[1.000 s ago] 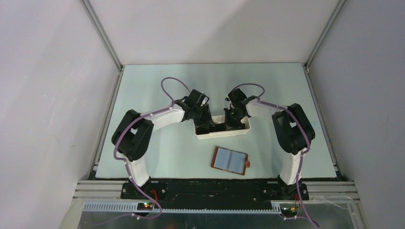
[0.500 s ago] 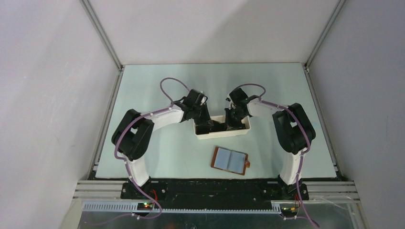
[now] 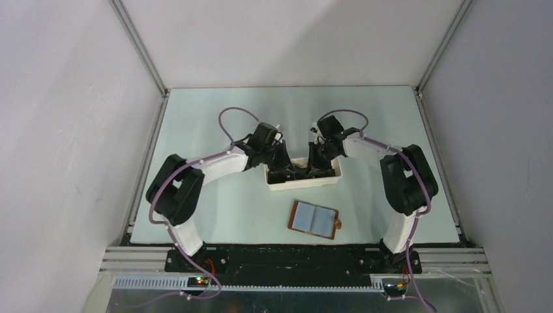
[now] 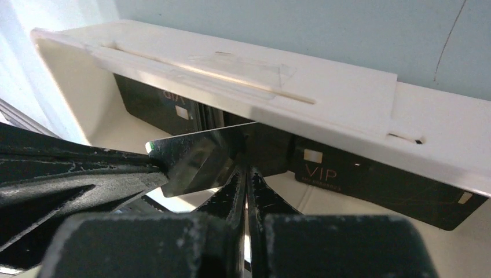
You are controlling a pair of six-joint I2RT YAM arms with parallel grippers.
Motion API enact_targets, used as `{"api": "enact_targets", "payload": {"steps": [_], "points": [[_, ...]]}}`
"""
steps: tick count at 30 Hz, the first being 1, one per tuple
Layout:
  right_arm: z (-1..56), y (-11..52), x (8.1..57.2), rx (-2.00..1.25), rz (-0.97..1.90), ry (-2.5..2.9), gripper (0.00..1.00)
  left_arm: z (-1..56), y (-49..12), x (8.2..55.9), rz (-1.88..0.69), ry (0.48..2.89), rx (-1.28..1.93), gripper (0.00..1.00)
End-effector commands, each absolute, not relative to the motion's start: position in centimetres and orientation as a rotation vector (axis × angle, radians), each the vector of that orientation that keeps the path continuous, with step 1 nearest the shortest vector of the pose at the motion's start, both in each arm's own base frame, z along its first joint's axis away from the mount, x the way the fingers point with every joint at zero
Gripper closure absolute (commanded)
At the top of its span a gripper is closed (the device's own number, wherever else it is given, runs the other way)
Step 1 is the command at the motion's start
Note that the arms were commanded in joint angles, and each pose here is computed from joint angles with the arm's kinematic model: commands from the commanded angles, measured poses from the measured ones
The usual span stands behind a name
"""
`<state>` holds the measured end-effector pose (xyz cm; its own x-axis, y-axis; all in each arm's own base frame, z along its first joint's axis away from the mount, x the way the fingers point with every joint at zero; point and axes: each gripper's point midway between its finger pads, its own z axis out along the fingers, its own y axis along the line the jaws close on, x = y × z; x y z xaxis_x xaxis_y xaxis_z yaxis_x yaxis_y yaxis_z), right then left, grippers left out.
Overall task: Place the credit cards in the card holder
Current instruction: Pick up the credit card from the storage box.
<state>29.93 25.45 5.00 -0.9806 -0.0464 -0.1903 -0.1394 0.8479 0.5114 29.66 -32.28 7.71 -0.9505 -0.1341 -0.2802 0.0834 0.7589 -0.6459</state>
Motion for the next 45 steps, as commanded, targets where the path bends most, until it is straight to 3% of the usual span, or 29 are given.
{"api": "enact_targets", "payload": {"steps": [1, 5, 14, 23, 36, 45], "points": [[8.5, 25.7, 31.0, -0.172, 0.859, 2.741, 0.96, 11.2, -32.4, 30.0, -1.043, 2.535, -0.039, 1.0], [9.9, 25.1, 30.8, -0.177, 0.848, 2.714, 0.9, 11.8, -31.1, 30.2, -0.996, 2.498, -0.082, 1.0], [11.4, 23.8, 30.3, -0.149, 0.864, 2.681, 0.66, 12.1, -30.0, 30.2, -0.976, 2.478, -0.117, 1.0], [15.5, 23.5, 29.7, -0.112, 1.061, 2.537, 0.39, 17.4, -27.9, 29.7, -1.057, 2.308, -0.172, 1.0], [21.8, 25.1, 26.6, -0.053, 1.538, 2.269, 0.21, 25.2, -27.0, 25.9, -1.366, 2.016, -0.173, 1.0], [25.4, 26.6, 25.4, -0.115, 1.845, 2.071, 0.2, 28.6, -27.3, 23.7, -1.534, 1.902, -0.124, 1.0]]}}
